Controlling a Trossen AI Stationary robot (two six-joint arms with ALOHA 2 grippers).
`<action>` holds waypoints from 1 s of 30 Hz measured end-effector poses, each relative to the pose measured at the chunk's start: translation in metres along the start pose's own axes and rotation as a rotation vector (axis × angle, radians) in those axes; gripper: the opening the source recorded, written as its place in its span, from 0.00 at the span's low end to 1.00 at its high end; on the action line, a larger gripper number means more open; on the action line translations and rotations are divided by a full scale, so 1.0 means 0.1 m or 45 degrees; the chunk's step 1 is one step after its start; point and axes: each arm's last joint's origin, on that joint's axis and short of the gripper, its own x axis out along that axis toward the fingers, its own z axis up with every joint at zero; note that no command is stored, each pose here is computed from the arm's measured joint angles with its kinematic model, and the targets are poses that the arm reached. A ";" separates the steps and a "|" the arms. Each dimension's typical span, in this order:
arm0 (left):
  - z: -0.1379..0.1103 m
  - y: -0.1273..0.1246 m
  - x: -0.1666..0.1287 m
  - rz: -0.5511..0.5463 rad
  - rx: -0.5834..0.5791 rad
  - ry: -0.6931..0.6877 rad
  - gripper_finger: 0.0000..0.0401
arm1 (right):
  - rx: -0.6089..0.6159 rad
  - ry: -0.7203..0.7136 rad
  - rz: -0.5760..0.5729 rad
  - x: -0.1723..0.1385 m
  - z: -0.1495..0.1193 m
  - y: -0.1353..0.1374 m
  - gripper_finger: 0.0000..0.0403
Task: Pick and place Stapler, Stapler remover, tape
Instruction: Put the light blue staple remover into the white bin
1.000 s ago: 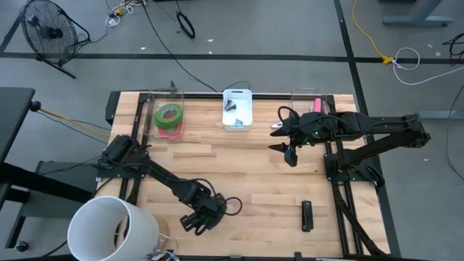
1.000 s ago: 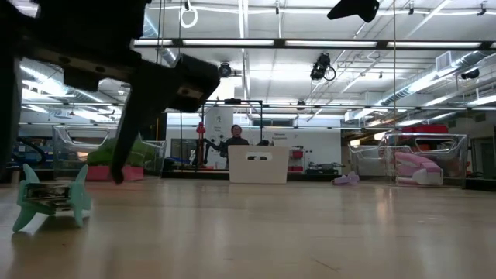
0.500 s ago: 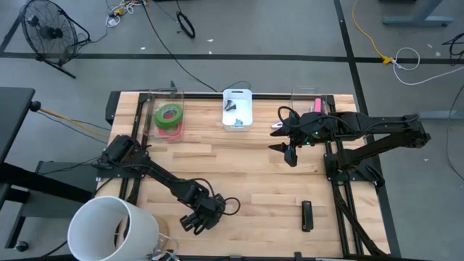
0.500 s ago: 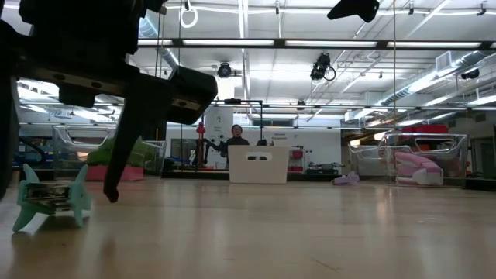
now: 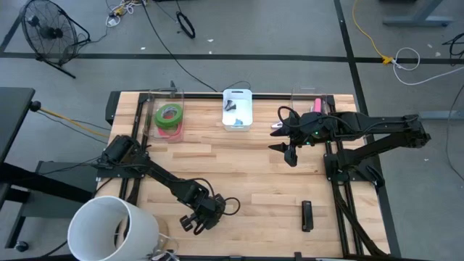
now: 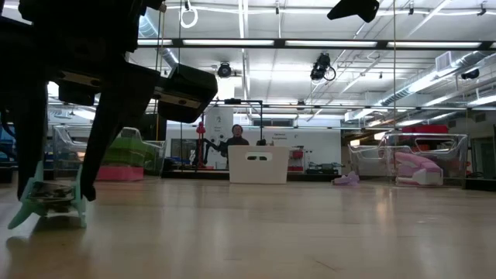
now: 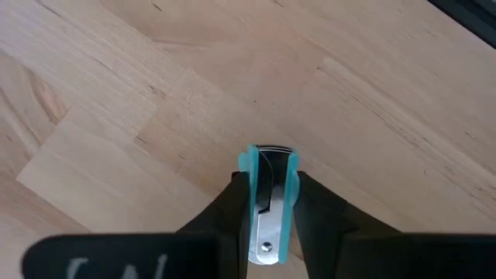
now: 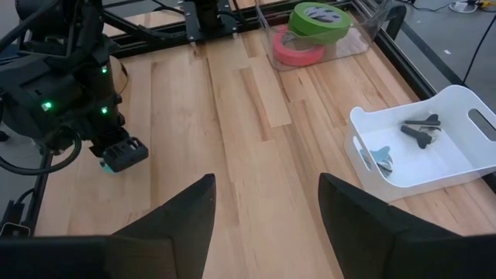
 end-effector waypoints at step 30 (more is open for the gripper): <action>0.34 0.51 -0.81 0.175 -0.008 0.143 0.24 | -0.053 -0.018 0.000 -0.01 0.01 0.00 0.56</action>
